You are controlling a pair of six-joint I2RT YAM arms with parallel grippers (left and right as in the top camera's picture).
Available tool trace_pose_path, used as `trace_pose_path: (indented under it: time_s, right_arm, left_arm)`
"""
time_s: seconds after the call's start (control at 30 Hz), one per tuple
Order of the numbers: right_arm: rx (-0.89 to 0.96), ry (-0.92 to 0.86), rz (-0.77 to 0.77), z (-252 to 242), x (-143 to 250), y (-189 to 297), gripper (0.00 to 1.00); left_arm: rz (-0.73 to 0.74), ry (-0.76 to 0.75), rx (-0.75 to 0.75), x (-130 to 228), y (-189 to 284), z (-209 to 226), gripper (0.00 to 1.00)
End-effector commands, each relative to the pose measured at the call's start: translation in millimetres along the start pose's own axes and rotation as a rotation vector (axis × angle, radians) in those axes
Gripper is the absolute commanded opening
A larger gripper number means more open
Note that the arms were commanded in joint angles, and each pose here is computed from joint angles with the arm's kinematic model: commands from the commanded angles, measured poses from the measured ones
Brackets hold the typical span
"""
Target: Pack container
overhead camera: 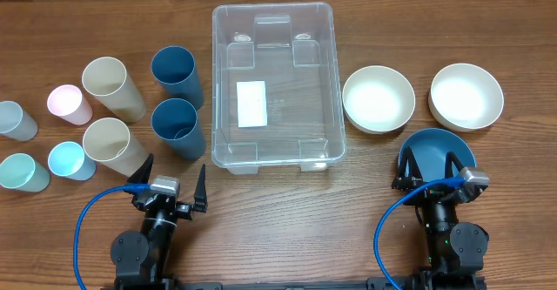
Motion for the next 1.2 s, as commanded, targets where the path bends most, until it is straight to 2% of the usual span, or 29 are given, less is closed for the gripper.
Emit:
trace_pose_path:
  time_s: [0.0, 0.7, 0.8, 0.87, 0.93, 1.07, 1.17]
  right_arm:
    - [-0.010, 0.003, -0.005, 0.6, 1.8, 0.0, 1.00]
    - [-0.022, -0.001, -0.003, 1.9, 1.9, 0.0, 1.00]
    - [-0.053, -0.001, 0.001, 5.1, 2.1, 0.1, 1.00]
    - [-0.142, -0.004, 0.013, 14.3, 2.6, 1.1, 1.00]
    - [-0.207, -0.048, 0.026, 21.0, 2.9, 2.3, 1.00]
    - [-0.268, -0.099, 0.077, 28.8, 0.6, 6.6, 1.00]
    - [-0.255, -0.103, 0.103, 30.9, -10.0, 12.3, 1.00]
  left_arm:
    - [-0.008, -0.028, 0.023, -0.2, 0.2, -2.9, 1.00]
    - [-0.008, -0.028, 0.023, -0.3, 0.2, -2.9, 1.00]
    - [-0.005, 0.105, 0.041, -0.2, 0.3, -4.7, 1.00]
    - [-0.003, 0.186, 0.043, -0.2, 0.3, -4.8, 1.00]
    - [0.000, 0.349, 0.043, -0.3, 0.3, -4.9, 1.00]
    - [0.023, 0.390, 0.258, -9.9, 5.3, -26.9, 1.00]
    - [-0.017, 0.360, 0.366, -43.2, 17.7, -39.0, 1.00]
Point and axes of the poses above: each gripper's point midway between its finger pads, its own y axis back along the fingers, its own z axis along the line the jaws close on, x = y × z, the point moved 7 cm from there along y, back along the fingers, and after that the axes turned 6 degrees about y, right-handed, at the moved point
